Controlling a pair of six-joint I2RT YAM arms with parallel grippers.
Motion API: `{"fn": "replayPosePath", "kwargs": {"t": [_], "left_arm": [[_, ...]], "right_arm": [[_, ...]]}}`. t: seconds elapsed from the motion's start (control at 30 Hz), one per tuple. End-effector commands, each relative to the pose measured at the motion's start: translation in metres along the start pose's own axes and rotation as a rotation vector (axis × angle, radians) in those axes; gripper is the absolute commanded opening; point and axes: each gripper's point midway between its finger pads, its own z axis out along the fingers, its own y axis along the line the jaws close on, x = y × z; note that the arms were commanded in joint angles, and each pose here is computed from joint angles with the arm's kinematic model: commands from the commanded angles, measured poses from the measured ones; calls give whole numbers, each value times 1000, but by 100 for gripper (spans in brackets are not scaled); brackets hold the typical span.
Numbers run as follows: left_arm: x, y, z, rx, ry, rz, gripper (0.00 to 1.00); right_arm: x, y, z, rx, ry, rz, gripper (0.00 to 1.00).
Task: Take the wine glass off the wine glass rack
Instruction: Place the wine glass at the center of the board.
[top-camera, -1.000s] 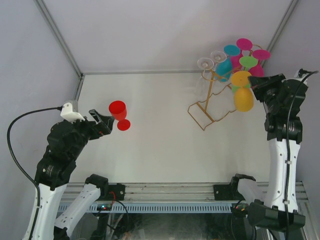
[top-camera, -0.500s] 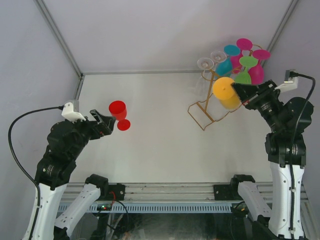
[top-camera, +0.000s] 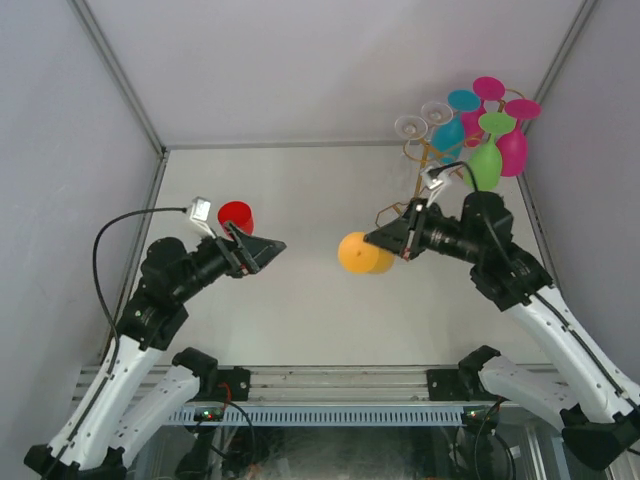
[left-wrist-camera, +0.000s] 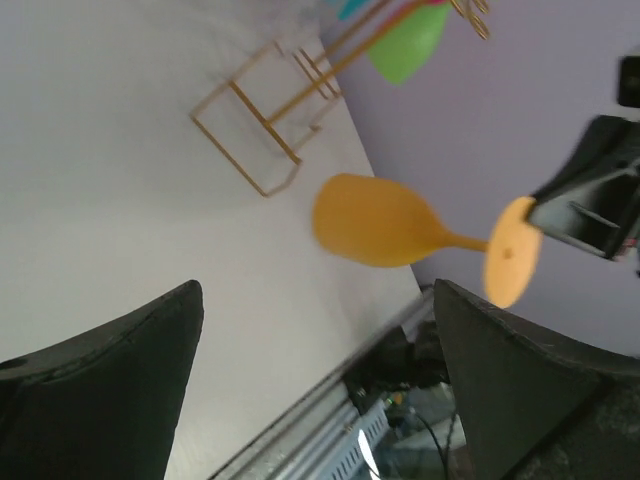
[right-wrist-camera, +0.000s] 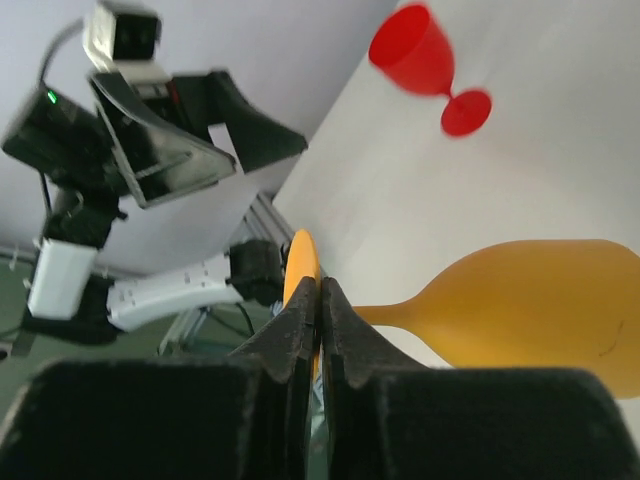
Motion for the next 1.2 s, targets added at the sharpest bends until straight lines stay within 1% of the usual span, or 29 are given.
{"fn": "replayPosePath", "kwargs": {"t": [0.0, 0.1, 0.2, 0.3, 0.43, 0.6, 0.73, 0.8, 1.07, 1.17], "left_arm": [[1, -67, -1, 281, 54, 13, 100], [12, -82, -1, 349, 91, 20, 100], [24, -91, 0, 409, 144, 28, 99], [34, -90, 4, 416, 197, 25, 97], [43, -88, 4, 429, 234, 40, 94], [53, -87, 7, 443, 279, 39, 85], [59, -91, 7, 464, 305, 40, 73], [61, -93, 6, 480, 309, 33, 66], [64, -98, 8, 513, 312, 15, 48], [63, -101, 8, 530, 313, 12, 40]], "right_arm": [[14, 17, 21, -75, -10, -79, 0], [30, 20, 36, -109, 5, -49, 0], [35, 30, 44, -173, -14, -37, 0], [39, 34, 46, -198, -19, -44, 0], [40, 37, 44, -213, -18, -64, 0], [41, 41, 40, -233, -15, -79, 0], [41, 45, 38, -254, -12, -80, 0], [40, 46, 38, -257, -14, -78, 0], [41, 49, 36, -274, -9, -80, 0], [41, 50, 36, -274, -11, -81, 0]]}}
